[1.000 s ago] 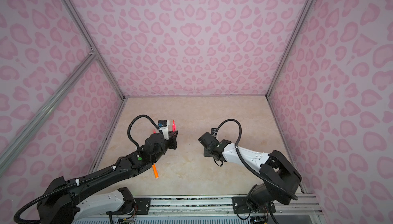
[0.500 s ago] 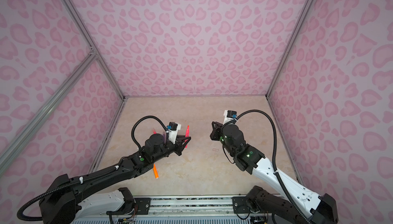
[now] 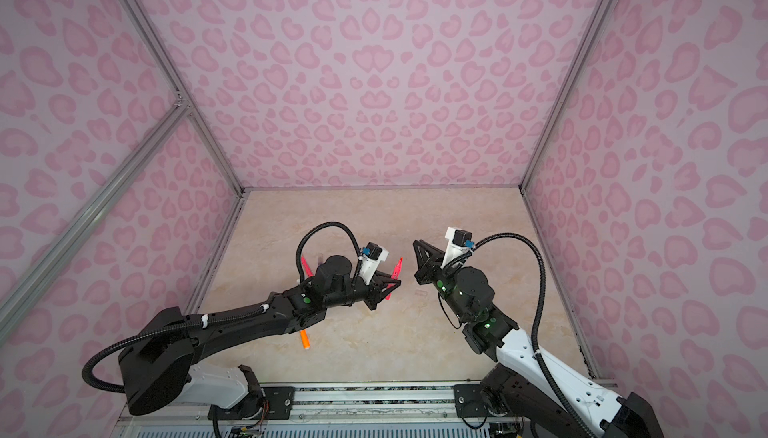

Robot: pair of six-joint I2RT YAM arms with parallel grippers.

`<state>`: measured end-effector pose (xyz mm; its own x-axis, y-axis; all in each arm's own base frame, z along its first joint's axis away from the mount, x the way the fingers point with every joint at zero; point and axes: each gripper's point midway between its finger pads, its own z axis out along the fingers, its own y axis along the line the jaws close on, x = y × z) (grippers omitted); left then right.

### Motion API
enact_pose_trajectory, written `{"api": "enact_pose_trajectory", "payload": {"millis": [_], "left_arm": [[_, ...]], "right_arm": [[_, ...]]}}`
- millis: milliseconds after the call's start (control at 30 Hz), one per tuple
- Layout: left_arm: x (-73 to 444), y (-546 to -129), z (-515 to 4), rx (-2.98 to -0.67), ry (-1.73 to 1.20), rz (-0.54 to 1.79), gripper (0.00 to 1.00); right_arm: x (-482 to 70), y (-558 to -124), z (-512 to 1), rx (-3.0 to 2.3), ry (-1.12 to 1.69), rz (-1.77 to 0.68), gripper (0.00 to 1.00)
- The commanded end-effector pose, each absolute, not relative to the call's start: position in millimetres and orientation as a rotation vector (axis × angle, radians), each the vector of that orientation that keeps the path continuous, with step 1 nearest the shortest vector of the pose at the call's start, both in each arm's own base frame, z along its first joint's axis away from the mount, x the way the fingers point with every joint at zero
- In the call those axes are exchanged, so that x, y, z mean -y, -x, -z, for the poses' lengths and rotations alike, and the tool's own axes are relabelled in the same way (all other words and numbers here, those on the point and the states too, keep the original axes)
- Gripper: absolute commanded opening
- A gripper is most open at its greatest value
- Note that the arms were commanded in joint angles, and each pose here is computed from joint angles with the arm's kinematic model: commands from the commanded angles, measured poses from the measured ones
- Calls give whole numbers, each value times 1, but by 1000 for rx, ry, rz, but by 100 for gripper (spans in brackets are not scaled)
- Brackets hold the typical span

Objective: Insert the pens into the pen caps
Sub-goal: 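Lift the cap with the right gripper and bring it over the pink highlighter tip, then push the cap down onto the pink highlighter held upright by the left gripper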

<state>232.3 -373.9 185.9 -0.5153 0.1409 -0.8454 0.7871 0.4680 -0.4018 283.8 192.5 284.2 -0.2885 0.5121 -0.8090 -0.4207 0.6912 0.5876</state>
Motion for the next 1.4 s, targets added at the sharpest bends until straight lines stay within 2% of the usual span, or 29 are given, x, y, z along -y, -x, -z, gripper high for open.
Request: {"api": "enact_pose_trajectory", "payload": {"millis": [0, 967, 1367], "left_arm": [[384, -227, -193, -1935, -787, 1137, 4], [366, -236, -202, -1916, -695, 1053, 4], [343, -248, -214, -1915, -582, 1012, 4]], "right_arm": [[-201, -279, -301, -1560, -49, -1005, 0], [-231, -288, -269, -1682, -15, -1104, 0], [-265, -267, -276, -1646, 106, -1297, 0]]}}
